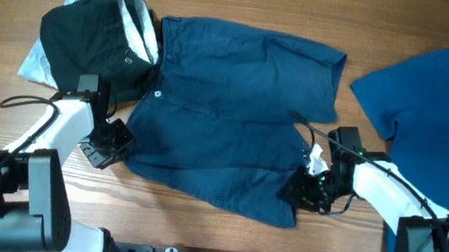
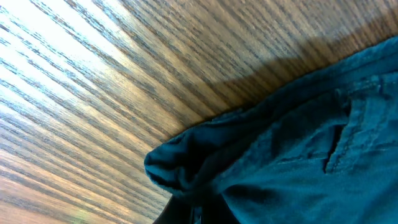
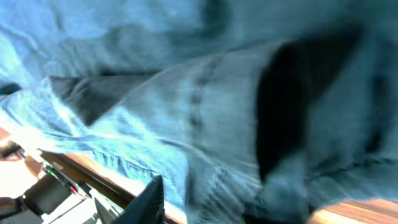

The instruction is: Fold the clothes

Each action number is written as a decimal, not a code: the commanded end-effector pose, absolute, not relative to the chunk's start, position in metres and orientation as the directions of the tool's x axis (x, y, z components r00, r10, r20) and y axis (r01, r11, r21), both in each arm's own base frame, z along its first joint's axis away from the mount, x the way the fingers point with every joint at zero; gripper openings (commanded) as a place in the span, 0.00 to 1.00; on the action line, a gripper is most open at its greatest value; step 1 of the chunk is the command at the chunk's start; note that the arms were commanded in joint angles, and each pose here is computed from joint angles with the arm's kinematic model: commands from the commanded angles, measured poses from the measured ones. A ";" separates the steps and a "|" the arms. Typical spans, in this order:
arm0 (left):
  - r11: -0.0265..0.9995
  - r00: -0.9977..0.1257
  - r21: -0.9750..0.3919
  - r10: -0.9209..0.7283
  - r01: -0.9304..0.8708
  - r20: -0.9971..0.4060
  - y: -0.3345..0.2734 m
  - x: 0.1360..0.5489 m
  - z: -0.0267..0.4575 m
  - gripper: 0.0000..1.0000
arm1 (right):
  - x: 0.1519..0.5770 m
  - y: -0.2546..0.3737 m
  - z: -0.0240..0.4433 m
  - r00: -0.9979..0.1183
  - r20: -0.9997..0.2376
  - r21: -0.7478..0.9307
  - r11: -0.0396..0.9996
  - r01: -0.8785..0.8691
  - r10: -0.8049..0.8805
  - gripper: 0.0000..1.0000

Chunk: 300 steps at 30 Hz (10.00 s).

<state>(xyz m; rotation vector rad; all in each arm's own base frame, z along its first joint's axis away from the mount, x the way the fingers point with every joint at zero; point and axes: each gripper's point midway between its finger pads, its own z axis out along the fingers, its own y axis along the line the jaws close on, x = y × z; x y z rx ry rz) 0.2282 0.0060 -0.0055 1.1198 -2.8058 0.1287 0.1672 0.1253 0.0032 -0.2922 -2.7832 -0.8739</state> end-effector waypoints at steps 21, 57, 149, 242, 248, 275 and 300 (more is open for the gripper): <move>0.718 -0.708 0.004 -0.688 -0.696 0.161 0.009 0.222 -0.014 0.04 | 0.170 0.092 0.064 -0.961 0.081 0.393 0.878 0.274 0.264 0.04; 0.748 -0.745 -0.005 -0.661 -0.664 0.087 0.016 0.214 0.012 0.34 | 0.215 0.146 0.121 -0.980 -0.085 0.721 0.690 0.065 0.181 0.04; 0.779 -0.679 -0.546 -0.583 -0.310 -0.446 -0.038 0.480 0.108 0.98 | 0.473 -0.015 0.146 -0.628 -0.570 0.653 0.756 0.045 0.530 0.57; 0.798 -0.969 -0.587 -0.232 -0.139 -0.086 -0.195 0.407 -0.040 0.83 | 0.410 -0.039 -0.054 -0.885 -0.119 0.307 0.864 0.399 0.451 0.05; 0.779 -0.946 -0.592 -0.314 -0.205 -0.085 -0.192 0.418 -0.033 0.04 | 0.401 -0.033 -0.050 -0.890 -0.078 0.319 0.857 0.405 0.449 0.04; 0.992 -0.987 -0.120 0.021 0.040 -0.161 -0.219 0.356 0.113 0.53 | 0.382 -0.029 0.187 -0.746 -0.467 0.415 0.862 0.290 0.475 0.05; 0.964 -0.947 -0.053 -0.264 -0.259 -0.181 -0.102 0.352 0.199 0.84 | 0.316 0.187 0.094 -0.957 -0.201 0.429 0.859 -0.279 -0.210 0.75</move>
